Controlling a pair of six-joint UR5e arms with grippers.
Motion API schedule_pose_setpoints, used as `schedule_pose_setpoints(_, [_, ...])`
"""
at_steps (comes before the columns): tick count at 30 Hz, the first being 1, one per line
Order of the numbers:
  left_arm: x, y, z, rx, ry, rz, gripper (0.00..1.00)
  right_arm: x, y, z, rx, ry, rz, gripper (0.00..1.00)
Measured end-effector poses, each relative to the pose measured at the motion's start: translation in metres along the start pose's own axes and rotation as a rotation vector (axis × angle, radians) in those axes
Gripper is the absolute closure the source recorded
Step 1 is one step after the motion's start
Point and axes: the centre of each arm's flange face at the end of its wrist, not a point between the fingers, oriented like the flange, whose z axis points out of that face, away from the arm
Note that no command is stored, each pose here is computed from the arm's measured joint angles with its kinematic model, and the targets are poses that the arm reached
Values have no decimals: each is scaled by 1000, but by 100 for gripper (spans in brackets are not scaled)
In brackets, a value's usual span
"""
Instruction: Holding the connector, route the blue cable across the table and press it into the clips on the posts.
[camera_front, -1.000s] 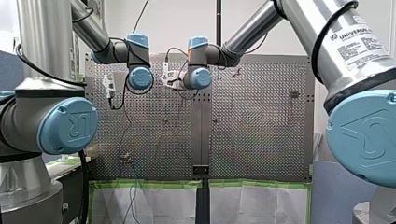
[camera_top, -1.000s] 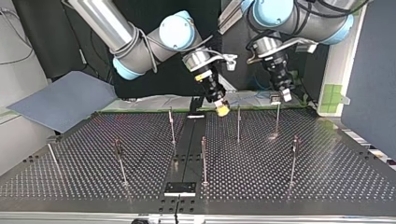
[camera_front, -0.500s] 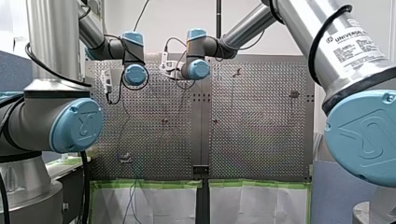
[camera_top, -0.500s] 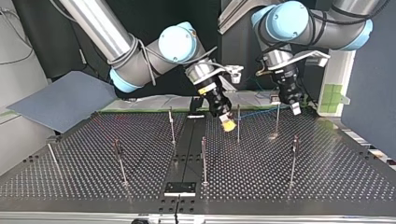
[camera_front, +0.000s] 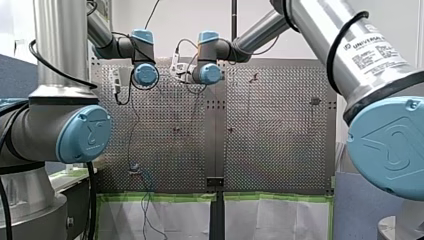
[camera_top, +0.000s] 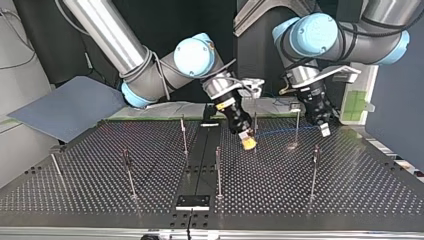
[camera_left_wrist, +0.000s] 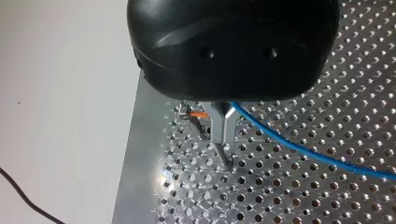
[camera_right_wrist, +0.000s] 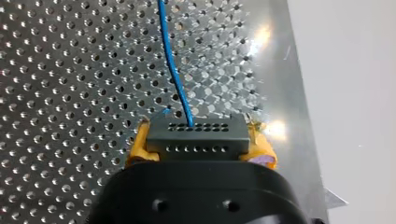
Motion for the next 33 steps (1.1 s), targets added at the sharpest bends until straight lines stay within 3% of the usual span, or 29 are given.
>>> schedule_pose_setpoints(5, [7,-2,10,3,11,2,100,-3,-3,8,6,-1,3,100])
schedule_pose_setpoints(17, [7,1,19,4,1,-6,100,5,7,17,0,17,17,100])
schedule_pose_setpoints(22, [3,2,32,8,-12,-22,100,-2,10,21,4,9,19,100])
schedule_pose_setpoints(33, [3,9,50,8,-24,-33,100,12,-3,30,31,30,19,100])
